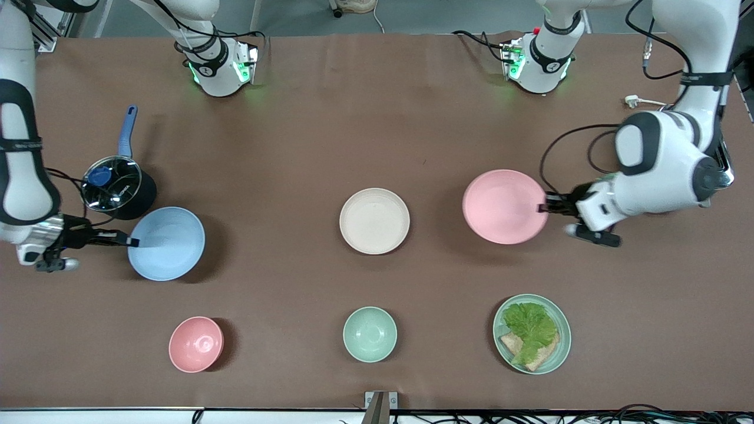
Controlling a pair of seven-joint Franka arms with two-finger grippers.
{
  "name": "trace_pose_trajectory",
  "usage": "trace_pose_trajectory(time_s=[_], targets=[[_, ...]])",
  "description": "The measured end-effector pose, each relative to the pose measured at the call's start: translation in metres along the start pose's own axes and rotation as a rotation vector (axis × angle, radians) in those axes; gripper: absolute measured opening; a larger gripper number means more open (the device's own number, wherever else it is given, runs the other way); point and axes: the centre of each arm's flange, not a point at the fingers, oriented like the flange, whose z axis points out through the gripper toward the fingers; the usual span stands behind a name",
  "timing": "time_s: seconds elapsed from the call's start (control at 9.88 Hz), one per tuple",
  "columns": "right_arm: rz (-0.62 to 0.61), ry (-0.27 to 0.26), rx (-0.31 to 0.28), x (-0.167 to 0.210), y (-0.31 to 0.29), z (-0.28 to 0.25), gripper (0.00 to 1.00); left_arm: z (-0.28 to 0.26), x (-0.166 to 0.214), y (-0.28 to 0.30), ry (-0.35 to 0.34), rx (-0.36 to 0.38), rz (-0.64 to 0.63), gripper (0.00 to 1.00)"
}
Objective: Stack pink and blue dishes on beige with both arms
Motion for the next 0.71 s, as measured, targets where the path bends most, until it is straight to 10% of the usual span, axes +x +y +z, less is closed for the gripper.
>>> trace_pose_trajectory(time_s=[0.71], targets=[[0.155,-0.033,-0.059,0.024,-0.231,0.009,0.04,0.178,0.026,0.154,-0.017,-0.088,-0.073,0.06]])
